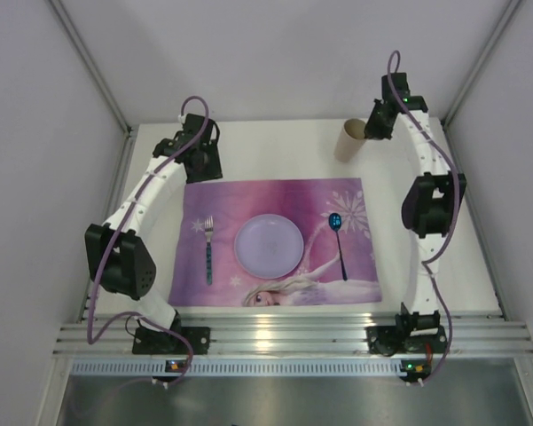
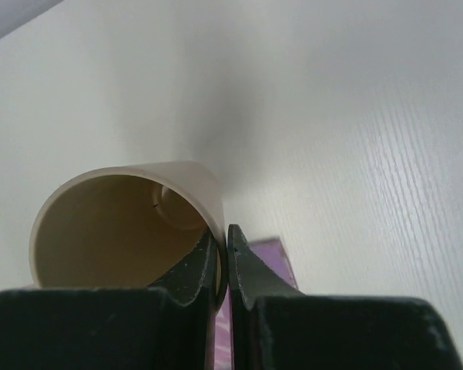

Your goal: Set the dinner table for one person

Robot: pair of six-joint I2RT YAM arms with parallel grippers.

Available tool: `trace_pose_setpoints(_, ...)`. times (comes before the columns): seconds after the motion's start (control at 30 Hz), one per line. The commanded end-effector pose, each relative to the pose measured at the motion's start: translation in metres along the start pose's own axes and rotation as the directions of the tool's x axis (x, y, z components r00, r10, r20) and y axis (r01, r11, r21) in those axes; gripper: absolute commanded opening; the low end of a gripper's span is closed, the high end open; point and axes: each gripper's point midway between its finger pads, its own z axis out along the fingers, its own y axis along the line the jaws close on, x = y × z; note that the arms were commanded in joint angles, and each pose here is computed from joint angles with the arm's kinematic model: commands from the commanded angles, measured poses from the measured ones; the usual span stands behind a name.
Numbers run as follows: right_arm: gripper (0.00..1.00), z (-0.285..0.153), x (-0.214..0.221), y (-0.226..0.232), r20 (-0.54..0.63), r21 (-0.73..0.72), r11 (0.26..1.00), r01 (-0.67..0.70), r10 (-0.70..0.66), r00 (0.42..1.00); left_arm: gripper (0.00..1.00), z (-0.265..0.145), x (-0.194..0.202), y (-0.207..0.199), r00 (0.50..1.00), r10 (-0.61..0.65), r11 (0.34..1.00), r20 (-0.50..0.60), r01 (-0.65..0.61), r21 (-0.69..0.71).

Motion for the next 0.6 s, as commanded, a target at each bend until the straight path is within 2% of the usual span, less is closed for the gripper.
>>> trace_pose_setpoints(0.0, 0.0, -0.094, -0.012, 0.036, 0.086, -0.064, 0.988, 0.139, -0.133, 0.987, 0.53, -0.006, -0.005, -0.004, 0.999, -0.028, 0.999, 0.03, 0.027, 0.038)
trace_pose_setpoints(0.13, 0.0, -0.123, 0.025, 0.047, 0.042, -0.073, 0.971, 0.226, -0.223, 0.974, 0.54, -0.008, 0.003, -0.004, 0.999, -0.038, 0.998, 0.036, 0.036, 0.058)
trace_pose_setpoints(0.27, 0.0, -0.129, 0.069, 0.054, -0.017, -0.072, 0.959, 0.272, -0.274, 0.962, 0.54, -0.006, 0.021, -0.002, 0.999, -0.043, 0.997, 0.006, 0.042, 0.069)
trace_pose_setpoints(0.43, 0.0, -0.114, 0.121, 0.044, -0.075, -0.028, 0.944, 0.328, -0.329, 0.941, 0.54, -0.013, 0.027, 0.001, 0.998, -0.053, 0.995, 0.019, 0.051, 0.085)
trace_pose_setpoints(0.57, 0.0, -0.096, 0.127, 0.035, -0.055, 0.028, 0.945, 0.326, -0.324, 0.944, 0.54, -0.02, 0.033, 0.004, 0.999, -0.048, 0.995, 0.016, 0.046, 0.088)
